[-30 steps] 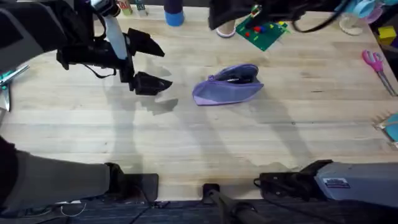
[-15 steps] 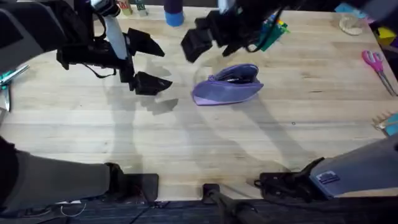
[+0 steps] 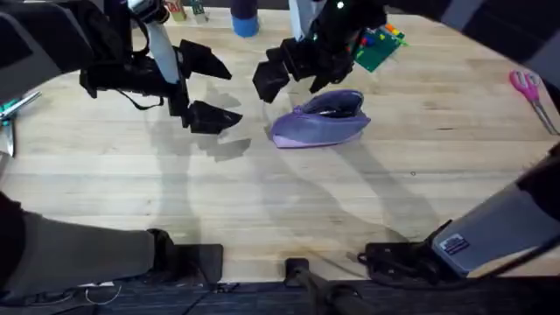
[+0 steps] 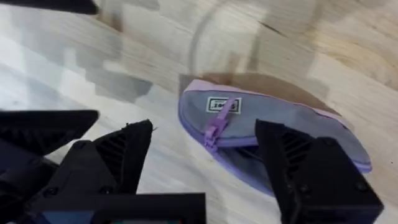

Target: Unzip the bag, pick up the pens from the table one at a time and place them inside, then zip the bag closed.

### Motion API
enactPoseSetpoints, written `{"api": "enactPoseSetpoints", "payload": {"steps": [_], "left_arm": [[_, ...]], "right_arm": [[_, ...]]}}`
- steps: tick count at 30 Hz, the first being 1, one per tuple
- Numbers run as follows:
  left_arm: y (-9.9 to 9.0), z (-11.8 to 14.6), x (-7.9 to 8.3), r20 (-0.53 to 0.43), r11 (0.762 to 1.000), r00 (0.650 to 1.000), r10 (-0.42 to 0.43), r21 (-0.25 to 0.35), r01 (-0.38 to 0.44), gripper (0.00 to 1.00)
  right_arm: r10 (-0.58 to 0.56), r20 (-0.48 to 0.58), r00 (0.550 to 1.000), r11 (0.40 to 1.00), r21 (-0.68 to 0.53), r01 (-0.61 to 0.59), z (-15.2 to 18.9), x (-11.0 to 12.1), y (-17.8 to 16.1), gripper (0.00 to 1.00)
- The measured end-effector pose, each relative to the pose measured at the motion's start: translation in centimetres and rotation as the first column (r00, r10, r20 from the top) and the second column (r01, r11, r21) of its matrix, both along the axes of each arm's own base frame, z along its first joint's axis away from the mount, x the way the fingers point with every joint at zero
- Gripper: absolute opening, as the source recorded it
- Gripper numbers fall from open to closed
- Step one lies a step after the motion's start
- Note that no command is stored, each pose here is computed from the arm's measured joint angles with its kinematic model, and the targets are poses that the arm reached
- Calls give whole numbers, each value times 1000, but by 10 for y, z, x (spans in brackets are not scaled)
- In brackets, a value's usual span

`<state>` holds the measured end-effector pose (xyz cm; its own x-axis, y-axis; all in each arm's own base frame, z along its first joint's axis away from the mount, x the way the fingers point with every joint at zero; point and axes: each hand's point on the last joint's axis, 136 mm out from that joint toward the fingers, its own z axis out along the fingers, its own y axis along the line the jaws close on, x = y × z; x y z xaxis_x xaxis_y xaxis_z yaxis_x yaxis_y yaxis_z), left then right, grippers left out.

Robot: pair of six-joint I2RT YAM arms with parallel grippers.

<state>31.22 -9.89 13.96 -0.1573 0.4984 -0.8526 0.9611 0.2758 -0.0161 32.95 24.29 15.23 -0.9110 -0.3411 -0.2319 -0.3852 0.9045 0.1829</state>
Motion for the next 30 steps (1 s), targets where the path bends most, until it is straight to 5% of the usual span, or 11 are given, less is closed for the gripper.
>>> {"api": "enactPoseSetpoints", "payload": {"steps": [13, 22, 30], "left_arm": [[0, 0, 0, 0, 1000, 1000, 0, 0, 0, 995], [0, 0, 0, 0, 1000, 1000, 0, 0, 0, 995], [0, 0, 0, 0, 1000, 1000, 0, 0, 0, 994]], "right_arm": [[-11, -83, 996, 998, -68, 5, -38, 2, -4, 991], [-11, -97, 995, 997, -77, 3, -39, -1, -7, 612], [-16, -158, 987, 993, -116, -3, -41, -16, -17, 598]]}}
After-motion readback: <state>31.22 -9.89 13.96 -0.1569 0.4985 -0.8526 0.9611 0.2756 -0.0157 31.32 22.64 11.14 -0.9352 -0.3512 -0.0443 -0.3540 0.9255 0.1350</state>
